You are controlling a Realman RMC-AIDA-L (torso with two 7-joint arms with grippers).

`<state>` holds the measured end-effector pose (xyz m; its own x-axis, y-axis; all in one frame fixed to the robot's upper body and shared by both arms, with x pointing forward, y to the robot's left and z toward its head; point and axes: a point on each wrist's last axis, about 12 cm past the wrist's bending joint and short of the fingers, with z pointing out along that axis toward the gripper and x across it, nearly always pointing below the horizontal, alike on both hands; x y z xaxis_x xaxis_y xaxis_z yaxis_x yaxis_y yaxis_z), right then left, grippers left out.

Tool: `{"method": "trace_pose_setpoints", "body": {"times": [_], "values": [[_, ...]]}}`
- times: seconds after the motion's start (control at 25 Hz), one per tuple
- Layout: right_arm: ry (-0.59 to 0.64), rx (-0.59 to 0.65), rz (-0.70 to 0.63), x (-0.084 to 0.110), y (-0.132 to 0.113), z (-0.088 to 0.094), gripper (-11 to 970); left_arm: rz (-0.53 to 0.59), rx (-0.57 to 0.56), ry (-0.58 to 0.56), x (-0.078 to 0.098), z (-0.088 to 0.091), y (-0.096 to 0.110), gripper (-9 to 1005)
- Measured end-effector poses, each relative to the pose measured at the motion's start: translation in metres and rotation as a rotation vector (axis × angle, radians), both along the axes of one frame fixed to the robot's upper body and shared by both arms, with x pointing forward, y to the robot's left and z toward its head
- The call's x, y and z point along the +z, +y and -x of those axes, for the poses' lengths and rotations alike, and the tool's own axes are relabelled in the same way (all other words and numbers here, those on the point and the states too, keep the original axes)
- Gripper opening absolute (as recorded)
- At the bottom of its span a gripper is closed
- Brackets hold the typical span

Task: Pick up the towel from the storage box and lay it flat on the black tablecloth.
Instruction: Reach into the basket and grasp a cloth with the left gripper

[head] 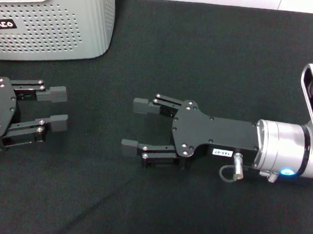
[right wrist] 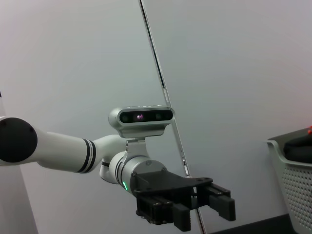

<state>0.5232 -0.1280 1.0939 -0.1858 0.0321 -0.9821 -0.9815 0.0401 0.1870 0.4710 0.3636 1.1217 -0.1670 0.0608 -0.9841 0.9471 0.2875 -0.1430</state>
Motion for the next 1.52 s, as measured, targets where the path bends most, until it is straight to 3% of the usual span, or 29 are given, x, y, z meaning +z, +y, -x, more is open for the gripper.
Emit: {"method": "trace_pose_setpoints", "body": {"times": [0.72,0.96,1.0,1.04,1.2,1.36,1.52], "values": [[-0.018,-0.029,-0.017,0.002,-0.004,-0.003,859,-0.008,0.004,-0.020,0.007,-0.006,0.001,533],[-0.008,-0.089,-0.015,-0.003,-0.016,-0.007,860,0.081,0.118,0.013,0.037,-0.018,0.009,531],[-0.001,-0.100,-0.012,-0.004,-0.018,-0.007,860,0.086,0.123,0.011,0.045,-0.021,0.008,531],[0.001,-0.106,-0.011,-0.005,-0.019,-0.007,860,0.069,0.126,-0.007,0.066,-0.025,0.000,529],[0.000,-0.118,-0.004,-0.008,-0.021,-0.007,860,-0.093,0.238,-0.100,0.110,-0.033,-0.022,521],[0.006,-0.135,-0.001,-0.013,-0.026,-0.004,859,-0.304,0.492,-0.125,0.153,-0.053,-0.043,517],[0.011,-0.162,-0.003,-0.020,-0.034,0.004,859,-0.437,0.703,-0.191,0.167,-0.075,-0.053,513]]}}
